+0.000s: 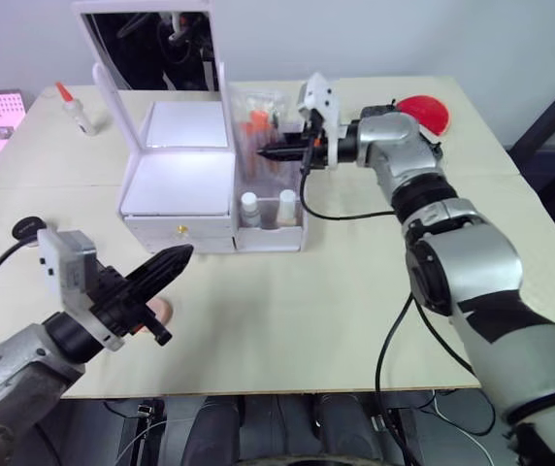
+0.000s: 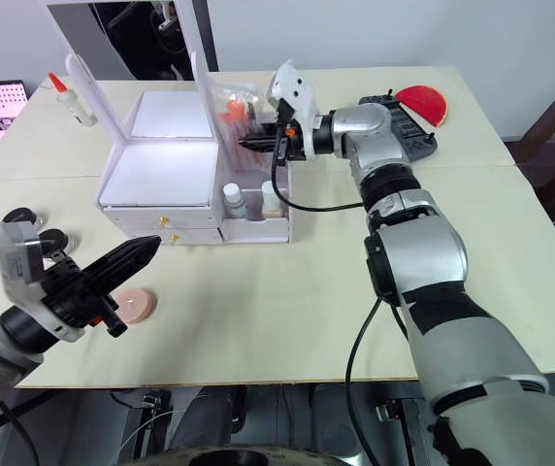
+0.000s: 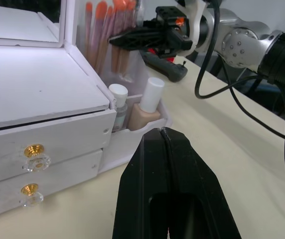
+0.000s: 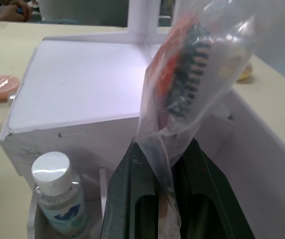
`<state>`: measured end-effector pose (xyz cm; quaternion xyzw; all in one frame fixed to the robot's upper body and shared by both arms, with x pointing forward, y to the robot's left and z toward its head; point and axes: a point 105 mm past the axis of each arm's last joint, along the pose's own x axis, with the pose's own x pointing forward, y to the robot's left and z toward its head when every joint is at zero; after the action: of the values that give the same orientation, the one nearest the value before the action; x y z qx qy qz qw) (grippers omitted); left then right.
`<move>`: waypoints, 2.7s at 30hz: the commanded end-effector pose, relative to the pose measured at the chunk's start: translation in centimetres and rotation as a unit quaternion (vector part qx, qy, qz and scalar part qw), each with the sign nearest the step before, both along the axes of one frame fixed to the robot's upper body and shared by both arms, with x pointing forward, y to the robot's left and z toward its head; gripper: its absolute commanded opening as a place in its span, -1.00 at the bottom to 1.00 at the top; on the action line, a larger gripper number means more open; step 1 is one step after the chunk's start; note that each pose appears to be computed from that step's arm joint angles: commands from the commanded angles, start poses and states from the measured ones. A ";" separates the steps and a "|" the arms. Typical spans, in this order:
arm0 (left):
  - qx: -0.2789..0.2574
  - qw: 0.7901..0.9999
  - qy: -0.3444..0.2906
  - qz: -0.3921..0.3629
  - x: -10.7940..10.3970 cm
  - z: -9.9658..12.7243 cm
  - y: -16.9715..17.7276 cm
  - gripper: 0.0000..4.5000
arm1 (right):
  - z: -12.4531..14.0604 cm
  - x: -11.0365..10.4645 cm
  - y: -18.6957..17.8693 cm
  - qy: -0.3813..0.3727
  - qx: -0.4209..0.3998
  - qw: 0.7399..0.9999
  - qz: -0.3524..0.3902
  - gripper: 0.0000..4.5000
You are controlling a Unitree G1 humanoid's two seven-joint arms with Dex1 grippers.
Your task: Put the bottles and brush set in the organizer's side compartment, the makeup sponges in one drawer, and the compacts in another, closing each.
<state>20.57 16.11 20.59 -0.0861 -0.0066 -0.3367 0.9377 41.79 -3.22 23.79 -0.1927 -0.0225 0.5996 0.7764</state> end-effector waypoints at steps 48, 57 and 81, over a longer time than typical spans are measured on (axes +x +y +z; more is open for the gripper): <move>0.034 0.999 -0.031 0.026 0.9 1.5 1.8 -1.00 | 1.1 -1.7 3.9 -0.105 -0.094 0.989 0.037 -0.98; 0.027 0.997 -0.053 0.041 0.1 2.6 2.1 -1.00 | 1.4 1.1 3.2 -0.141 -0.128 0.980 -0.062 -0.98; 0.031 0.998 -0.054 0.034 0.4 2.6 2.2 -1.00 | 4.8 2.5 0.5 -0.211 -0.148 0.958 -0.123 -0.98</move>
<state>21.12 18.40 22.35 -0.0458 -0.0328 -0.3038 0.9511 45.49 -3.50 24.52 -0.4682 -0.0186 0.4093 0.7829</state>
